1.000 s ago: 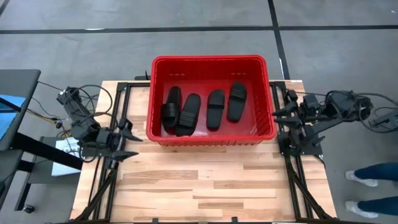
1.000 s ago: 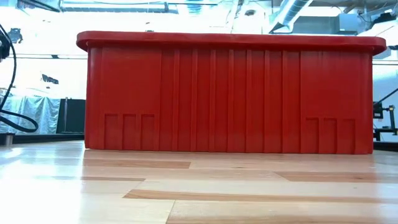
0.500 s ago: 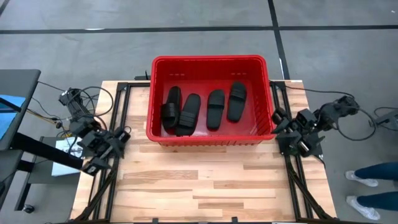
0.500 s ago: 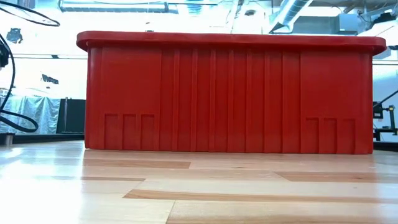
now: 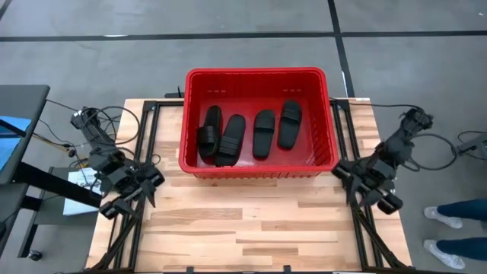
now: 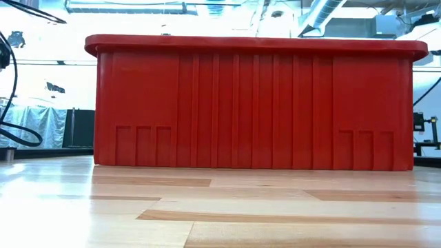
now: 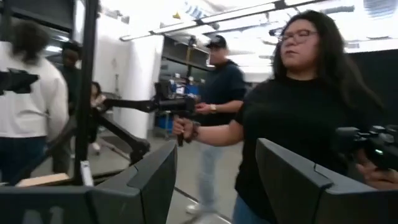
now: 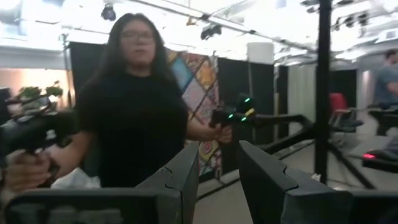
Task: Pick and place slides into bin
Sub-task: Return to Home Position
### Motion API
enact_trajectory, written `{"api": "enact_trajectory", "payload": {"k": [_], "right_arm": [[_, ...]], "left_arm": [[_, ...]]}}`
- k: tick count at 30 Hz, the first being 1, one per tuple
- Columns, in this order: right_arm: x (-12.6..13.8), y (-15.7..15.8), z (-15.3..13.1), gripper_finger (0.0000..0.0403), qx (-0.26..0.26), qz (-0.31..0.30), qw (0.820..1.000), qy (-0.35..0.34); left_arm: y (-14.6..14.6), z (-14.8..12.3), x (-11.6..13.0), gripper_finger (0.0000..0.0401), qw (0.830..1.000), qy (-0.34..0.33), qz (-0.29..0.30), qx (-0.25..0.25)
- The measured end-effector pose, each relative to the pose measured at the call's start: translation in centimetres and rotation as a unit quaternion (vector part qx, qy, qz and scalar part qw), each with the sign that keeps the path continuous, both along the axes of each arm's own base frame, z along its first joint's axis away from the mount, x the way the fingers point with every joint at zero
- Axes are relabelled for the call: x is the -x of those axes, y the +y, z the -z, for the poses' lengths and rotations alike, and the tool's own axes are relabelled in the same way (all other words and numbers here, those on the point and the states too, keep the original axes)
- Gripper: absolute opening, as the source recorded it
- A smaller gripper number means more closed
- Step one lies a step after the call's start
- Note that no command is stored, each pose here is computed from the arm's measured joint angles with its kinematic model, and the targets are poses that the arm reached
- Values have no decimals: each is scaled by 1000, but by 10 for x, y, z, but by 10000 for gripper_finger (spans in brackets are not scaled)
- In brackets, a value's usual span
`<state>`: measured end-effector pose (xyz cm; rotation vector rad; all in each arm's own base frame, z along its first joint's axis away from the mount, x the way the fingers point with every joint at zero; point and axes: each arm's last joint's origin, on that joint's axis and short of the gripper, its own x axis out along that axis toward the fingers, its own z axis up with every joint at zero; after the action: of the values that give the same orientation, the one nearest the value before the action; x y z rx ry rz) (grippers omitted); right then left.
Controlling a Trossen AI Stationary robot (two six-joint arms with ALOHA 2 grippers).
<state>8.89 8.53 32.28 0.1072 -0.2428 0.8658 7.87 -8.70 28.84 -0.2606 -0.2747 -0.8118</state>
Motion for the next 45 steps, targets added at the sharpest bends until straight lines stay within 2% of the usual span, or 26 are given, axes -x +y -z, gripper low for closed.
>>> {"api": "enact_trajectory", "payload": {"k": [5,10,14,18,22,26,29,33,35,41,45], "right_arm": [[0,13,10,102,42,-33,998,25],[-1,23,14,102,69,-32,997,18],[-6,26,19,102,71,32,995,54],[-10,21,20,102,56,131,987,75],[-16,14,20,102,41,230,968,91],[-25,12,25,102,55,259,959,102],[-31,14,30,102,70,242,961,113],[-31,12,30,102,66,177,977,100],[-29,8,40,102,64,157,982,85],[-15,-11,79,102,3,163,986,33],[-11,-20,93,102,-9,176,983,44]], "left_arm": [[-2,3,2,210,998,-15,39,-35],[3,4,4,210,999,-8,17,-35],[12,4,4,210,1000,11,-19,-20],[21,1,3,210,998,-7,-54,-17],[31,5,-5,210,988,33,-149,-6],[37,12,-14,210,973,75,-220,-4],[40,12,-17,210,970,69,-233,-15],[44,11,-19,210,970,57,-235,-20],[45,10,-20,210,972,54,-226,-24],[48,10,-21,210,973,52,-226,-24],[49,10,-22,210,971,52,-233,-24]]}}
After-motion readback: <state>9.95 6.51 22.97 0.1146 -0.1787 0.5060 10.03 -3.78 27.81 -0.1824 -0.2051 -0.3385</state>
